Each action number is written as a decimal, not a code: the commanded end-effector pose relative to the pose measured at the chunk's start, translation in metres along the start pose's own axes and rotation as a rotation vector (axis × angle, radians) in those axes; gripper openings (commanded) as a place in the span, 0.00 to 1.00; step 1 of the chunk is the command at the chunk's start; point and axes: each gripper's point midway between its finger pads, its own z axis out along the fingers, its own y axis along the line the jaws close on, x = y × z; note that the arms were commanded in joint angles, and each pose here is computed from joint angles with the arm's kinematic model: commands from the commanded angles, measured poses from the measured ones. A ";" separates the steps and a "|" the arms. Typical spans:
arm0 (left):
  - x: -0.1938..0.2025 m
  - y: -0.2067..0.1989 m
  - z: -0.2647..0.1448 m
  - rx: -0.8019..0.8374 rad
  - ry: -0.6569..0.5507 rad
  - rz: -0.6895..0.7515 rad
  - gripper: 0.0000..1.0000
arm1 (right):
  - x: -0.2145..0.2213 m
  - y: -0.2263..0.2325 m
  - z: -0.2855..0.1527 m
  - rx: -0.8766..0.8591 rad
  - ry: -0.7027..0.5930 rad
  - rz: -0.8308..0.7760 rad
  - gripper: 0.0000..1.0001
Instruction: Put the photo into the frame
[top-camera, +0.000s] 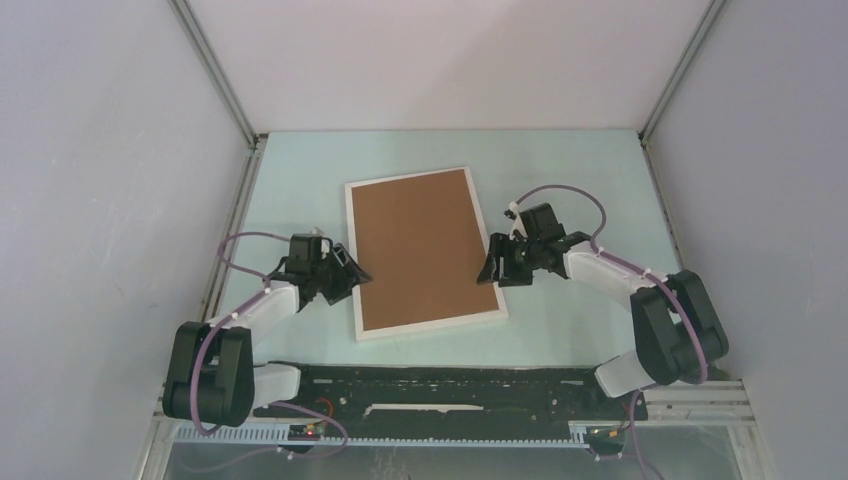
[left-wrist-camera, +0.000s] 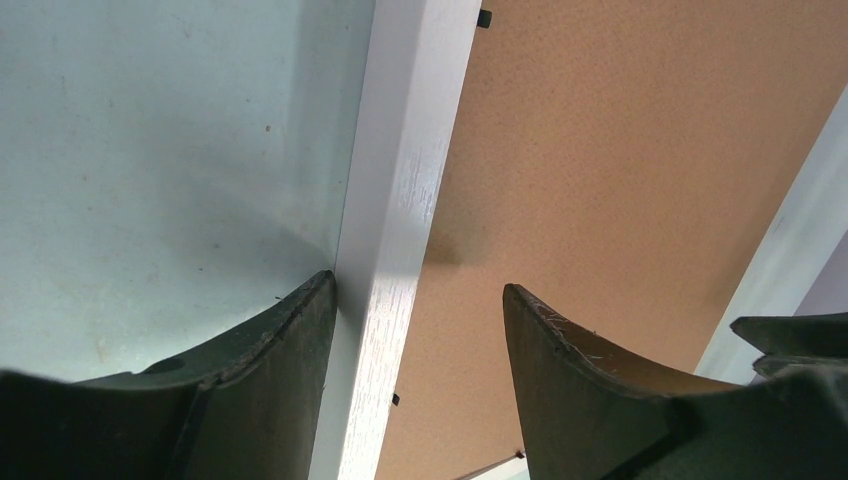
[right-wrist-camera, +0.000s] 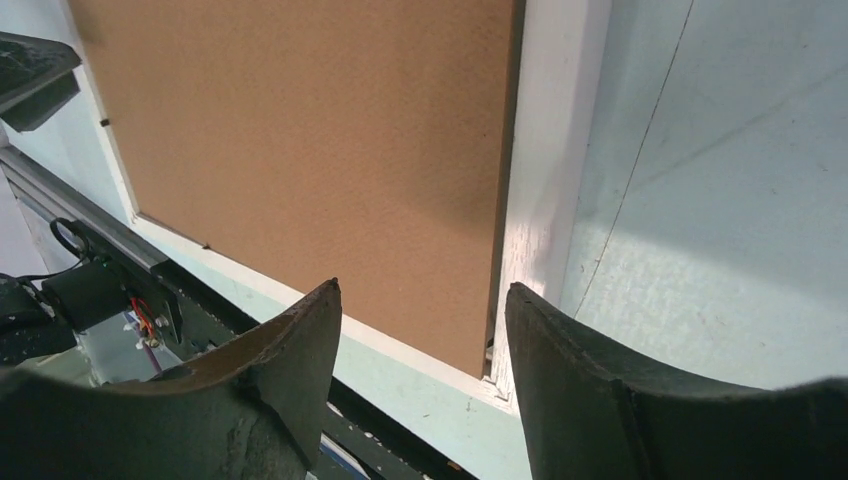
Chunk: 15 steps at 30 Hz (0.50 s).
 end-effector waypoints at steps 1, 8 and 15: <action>-0.006 -0.008 -0.002 0.037 -0.015 0.024 0.66 | -0.003 0.001 0.009 -0.032 0.005 0.028 0.68; -0.004 -0.008 0.000 0.042 -0.007 0.018 0.66 | 0.005 0.013 0.020 -0.146 0.049 0.076 0.66; -0.004 -0.010 0.002 0.053 -0.001 0.014 0.65 | -0.004 0.048 0.004 -0.330 0.014 0.101 0.61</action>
